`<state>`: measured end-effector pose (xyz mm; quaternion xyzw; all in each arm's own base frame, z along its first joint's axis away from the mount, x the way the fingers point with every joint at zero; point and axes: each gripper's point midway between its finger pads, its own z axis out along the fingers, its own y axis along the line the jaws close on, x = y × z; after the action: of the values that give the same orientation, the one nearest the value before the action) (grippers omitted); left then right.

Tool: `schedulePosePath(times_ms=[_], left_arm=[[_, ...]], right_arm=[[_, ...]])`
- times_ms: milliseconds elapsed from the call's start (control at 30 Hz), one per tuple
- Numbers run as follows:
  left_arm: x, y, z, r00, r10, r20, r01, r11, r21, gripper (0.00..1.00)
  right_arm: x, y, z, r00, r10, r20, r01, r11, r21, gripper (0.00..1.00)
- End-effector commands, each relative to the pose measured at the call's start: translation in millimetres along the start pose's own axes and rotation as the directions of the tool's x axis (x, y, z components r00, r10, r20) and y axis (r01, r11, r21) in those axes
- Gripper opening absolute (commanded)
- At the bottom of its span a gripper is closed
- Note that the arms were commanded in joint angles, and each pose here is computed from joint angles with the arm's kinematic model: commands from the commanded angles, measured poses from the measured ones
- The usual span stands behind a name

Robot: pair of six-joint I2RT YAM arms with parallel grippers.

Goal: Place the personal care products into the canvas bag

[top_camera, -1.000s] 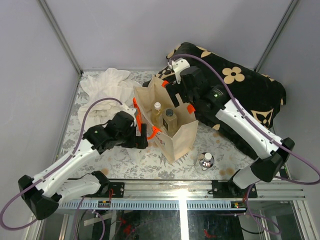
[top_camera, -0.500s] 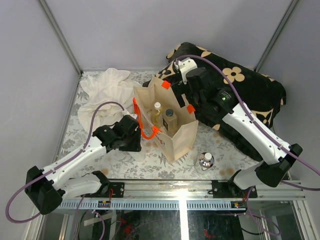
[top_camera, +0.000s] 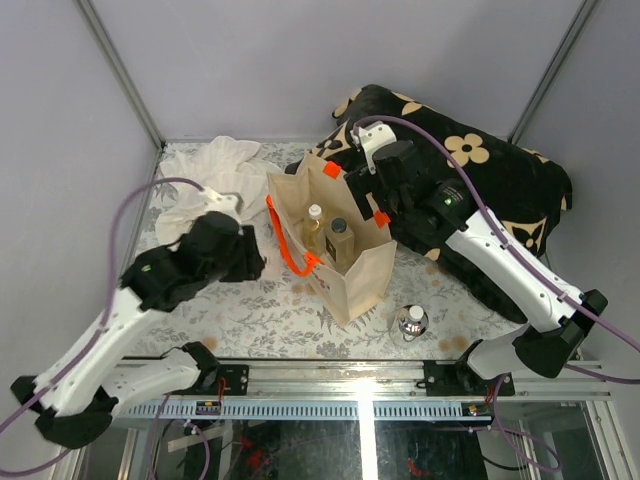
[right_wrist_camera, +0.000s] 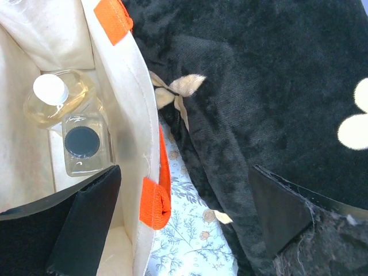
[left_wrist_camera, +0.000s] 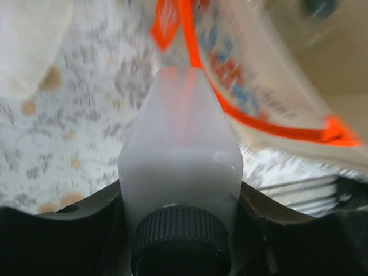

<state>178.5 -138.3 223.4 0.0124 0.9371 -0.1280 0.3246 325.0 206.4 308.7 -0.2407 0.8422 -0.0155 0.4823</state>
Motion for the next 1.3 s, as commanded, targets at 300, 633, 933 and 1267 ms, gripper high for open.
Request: schedulePosePath(times_ms=[300, 633, 933, 1267], left_arm=[[-145, -40, -121, 0.785, -0.061, 0.617, -0.108, 0.966, 0.234, 0.00], [-195, -121, -108, 0.721, -0.031, 0.692, -0.312, 0.877, 0.364, 0.00], [-205, -139, -84, 0.715, 0.006, 0.699, -0.356, 0.864, 0.357, 0.00], [-232, -148, -131, 0.627, -0.042, 0.778, -0.399, 0.840, 0.367, 0.00]], right_arm=[[0, -2, -4, 1.000, 0.024, 0.020, -0.024, 1.000, 0.012, 0.99], [2, -11, -17, 0.998, 0.049, 0.026, -0.050, 0.998, 0.035, 0.99], [14, -24, -22, 0.999, 0.041, -0.001, -0.041, 0.994, 0.098, 1.00], [21, -24, -18, 0.999, 0.024, -0.022, -0.021, 0.994, 0.111, 1.00]])
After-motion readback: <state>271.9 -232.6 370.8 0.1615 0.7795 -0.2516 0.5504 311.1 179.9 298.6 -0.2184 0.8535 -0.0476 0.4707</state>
